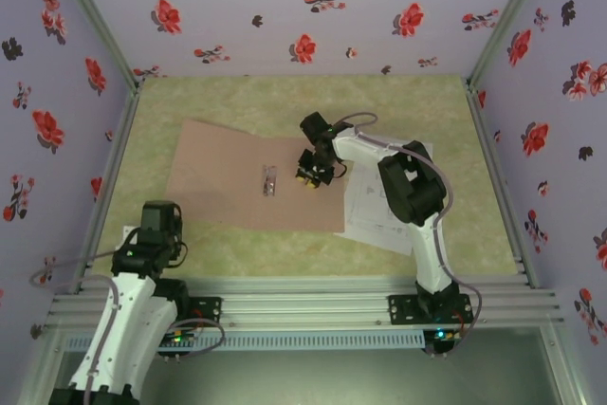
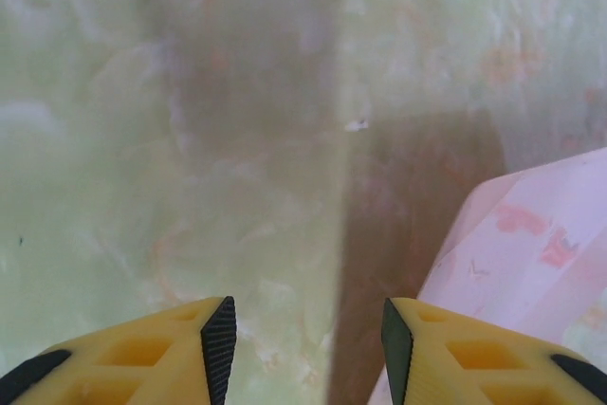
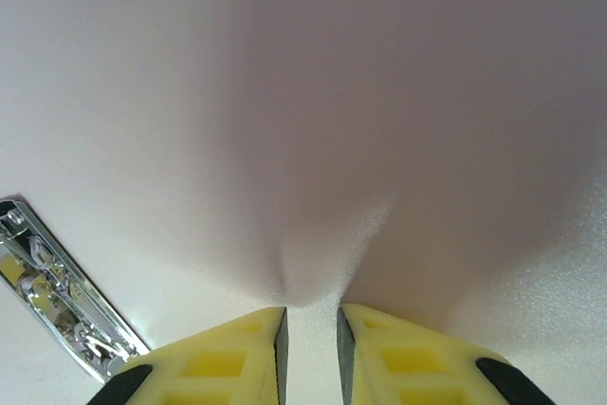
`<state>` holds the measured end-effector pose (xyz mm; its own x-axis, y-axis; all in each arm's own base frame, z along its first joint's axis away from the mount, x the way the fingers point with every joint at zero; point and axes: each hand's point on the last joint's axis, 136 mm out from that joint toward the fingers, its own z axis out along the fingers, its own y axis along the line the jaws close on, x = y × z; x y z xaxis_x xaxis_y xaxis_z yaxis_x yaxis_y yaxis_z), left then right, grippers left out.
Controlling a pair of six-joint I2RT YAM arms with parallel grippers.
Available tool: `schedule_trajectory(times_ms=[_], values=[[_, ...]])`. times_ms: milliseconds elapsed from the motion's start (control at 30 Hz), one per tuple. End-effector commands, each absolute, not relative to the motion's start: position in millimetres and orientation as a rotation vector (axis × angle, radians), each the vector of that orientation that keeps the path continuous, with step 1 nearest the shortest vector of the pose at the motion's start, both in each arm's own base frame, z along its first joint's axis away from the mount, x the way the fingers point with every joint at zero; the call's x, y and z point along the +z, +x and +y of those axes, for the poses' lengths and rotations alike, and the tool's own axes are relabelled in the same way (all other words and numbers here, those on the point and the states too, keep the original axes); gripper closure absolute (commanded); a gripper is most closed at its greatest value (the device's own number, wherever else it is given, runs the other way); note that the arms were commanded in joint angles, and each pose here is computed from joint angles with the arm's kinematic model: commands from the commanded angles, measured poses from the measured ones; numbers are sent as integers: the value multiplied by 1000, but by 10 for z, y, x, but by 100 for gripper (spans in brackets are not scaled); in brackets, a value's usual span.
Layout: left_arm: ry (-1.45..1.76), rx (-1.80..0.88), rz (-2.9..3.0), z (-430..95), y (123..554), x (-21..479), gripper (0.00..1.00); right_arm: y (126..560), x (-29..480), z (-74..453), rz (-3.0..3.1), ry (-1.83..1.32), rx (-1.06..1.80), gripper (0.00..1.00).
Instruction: Put the files into the folder
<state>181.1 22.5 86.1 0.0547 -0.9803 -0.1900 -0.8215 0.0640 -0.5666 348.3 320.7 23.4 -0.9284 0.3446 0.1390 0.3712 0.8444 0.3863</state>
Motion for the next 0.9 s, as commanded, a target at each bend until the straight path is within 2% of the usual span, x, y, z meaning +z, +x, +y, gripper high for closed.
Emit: schedule_trajectory(times_ms=[0,133,233,333,400,500,600,767,867], values=[[-1950,-492,1744,124,1864,1046,51,3379,174,3274,-2874,-604,-640,77],[-1925,-600,1676,115,2192,1379,50,3407,252,3325,-2861,-611,-670,77],[-1724,-628,1839,-5,2543,1746,52,3432,312,3348,-2861,-609,-693,76],[-1441,-726,2043,-389,2949,2047,53,3506,451,3394,-2884,-571,-750,75],[-1176,-812,2143,-841,3207,2237,53,3597,672,3401,-2946,-516,-801,71],[-898,-872,2327,-1611,3366,2173,54,3695,983,3196,-3037,-512,-821,65],[-735,-884,2496,-2314,3377,1830,54,3701,1088,2744,-3073,-642,-804,56],[-662,-859,2614,-2935,3437,1305,55,3491,928,1876,-3024,-938,-723,51],[-600,-833,2680,-3190,3484,1073,54,3305,779,1527,-2957,-1067,-689,48]])
